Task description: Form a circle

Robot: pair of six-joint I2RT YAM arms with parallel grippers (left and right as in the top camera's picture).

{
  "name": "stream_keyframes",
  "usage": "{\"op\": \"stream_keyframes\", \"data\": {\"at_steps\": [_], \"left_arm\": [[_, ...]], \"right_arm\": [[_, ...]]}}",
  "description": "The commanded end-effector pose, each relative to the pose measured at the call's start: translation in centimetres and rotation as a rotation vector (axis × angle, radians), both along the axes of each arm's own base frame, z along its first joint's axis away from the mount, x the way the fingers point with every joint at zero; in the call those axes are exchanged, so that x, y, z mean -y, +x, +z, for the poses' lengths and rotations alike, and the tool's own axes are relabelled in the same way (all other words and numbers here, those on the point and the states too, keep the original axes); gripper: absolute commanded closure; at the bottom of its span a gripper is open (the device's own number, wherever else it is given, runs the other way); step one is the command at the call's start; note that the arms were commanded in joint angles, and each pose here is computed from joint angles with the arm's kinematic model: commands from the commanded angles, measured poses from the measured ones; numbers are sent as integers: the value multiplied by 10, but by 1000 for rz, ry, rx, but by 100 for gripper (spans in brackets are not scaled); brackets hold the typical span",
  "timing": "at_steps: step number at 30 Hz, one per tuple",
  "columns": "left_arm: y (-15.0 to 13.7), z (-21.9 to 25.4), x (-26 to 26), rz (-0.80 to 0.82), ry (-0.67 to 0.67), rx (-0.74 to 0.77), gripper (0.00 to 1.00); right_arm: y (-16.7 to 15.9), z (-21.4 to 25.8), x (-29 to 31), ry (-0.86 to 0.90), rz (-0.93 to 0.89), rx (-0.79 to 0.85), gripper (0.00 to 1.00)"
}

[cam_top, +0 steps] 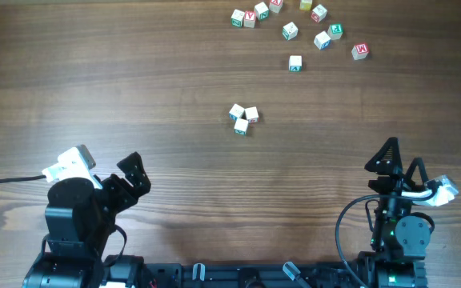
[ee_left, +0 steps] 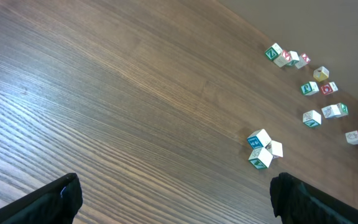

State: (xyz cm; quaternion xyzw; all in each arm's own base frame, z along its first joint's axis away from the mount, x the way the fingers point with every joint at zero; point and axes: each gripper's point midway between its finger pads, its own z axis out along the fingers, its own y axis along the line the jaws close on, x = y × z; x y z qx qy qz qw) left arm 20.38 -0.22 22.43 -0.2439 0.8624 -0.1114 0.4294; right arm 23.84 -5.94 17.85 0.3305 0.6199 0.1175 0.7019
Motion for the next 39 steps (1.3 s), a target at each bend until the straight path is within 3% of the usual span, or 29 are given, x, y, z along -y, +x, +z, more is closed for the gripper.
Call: {"op": "stream_keyframes", "data": {"at_steps": [1,16,21,26,31,39], "left_arm": [[0,0,-2,14,-3,4,0],[-9,-28,4,-18,2,-47,0],[7,-17,21,-101,-33,274,0],[15,-23,37,-202,-27,481,0],[25,-46,39,-208,-16,521,0],[30,-33,43,-237,36,618,0]], "right_arm": [[0,3,-2,-17,16,10,0],[0,3,-2,-17,16,10,0],[0,3,-2,-17,16,10,0],[0,3,-2,-17,16,10,0],[0,3,-2,-16,16,10,0],[0,3,-2,-17,16,10,0]]}}
